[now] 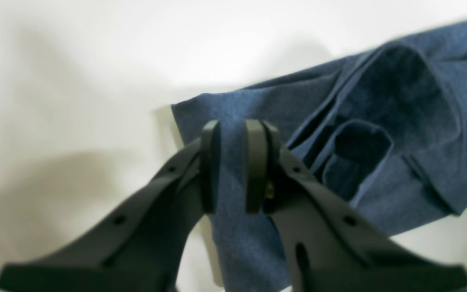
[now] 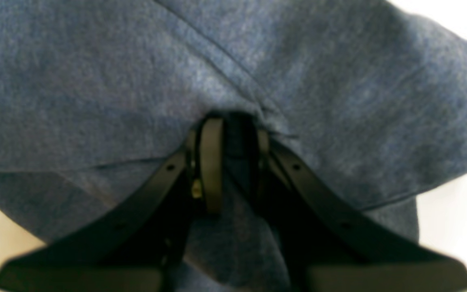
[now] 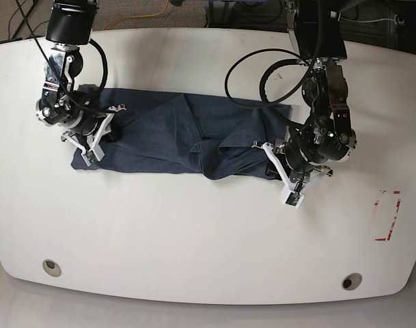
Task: Layout the t-shirt on the table in an organized manner, then fold the t-shirt properly
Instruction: 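Lay the folded end down and adjust it with the left gripper, then move the left gripper back to the strip's end and grasp it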
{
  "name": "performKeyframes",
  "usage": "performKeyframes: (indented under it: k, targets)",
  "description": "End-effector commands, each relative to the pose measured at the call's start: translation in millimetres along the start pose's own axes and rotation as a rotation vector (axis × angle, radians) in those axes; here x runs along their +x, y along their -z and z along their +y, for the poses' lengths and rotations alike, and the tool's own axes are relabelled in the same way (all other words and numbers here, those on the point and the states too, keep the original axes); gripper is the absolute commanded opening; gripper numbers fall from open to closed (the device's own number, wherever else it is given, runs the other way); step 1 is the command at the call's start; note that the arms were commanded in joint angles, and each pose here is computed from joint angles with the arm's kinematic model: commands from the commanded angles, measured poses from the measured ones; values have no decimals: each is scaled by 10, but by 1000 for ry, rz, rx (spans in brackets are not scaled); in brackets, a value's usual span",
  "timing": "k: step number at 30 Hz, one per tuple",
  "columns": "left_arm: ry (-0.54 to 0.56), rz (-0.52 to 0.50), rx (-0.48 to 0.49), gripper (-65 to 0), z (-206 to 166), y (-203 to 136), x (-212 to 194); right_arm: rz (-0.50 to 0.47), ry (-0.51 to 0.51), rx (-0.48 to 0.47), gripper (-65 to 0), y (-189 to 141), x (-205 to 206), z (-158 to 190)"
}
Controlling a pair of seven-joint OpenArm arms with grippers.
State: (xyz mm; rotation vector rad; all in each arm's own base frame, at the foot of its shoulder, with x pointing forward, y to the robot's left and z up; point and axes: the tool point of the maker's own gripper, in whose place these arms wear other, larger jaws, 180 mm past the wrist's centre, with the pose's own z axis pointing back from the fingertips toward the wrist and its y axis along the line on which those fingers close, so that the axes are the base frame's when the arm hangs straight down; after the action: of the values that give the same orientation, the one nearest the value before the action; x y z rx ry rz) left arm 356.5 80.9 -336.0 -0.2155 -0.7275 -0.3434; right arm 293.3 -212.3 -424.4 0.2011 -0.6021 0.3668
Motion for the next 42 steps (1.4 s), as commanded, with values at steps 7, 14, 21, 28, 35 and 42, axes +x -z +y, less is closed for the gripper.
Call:
performKeyframes:
  k: [7,14,21,28,35,42]
  targets:
    - [82,3,-74,-575,-328,96,66,45,-17,-20,-549,-23,-66,-61]
    - [221,58,-158,-574,-704,141,-13,45,-17,-20,-549,-23,-66,-61]
    - [532,40,-267,-574,-1074,30,8,44,-16,-21,-549,-25,-66,-65]
    - [581,-54,-230,-574,-1058,-168,261,44,-16,-21,-549,-25,-66,-65]
    - [478,-78,-123,-574,-577,-253,364,44,-16,-21,-549,-25,-66,-65]
    - [347,-40,-60,-574,-144,-215,230,44,-15,-22,-549,-27,-66,-69]
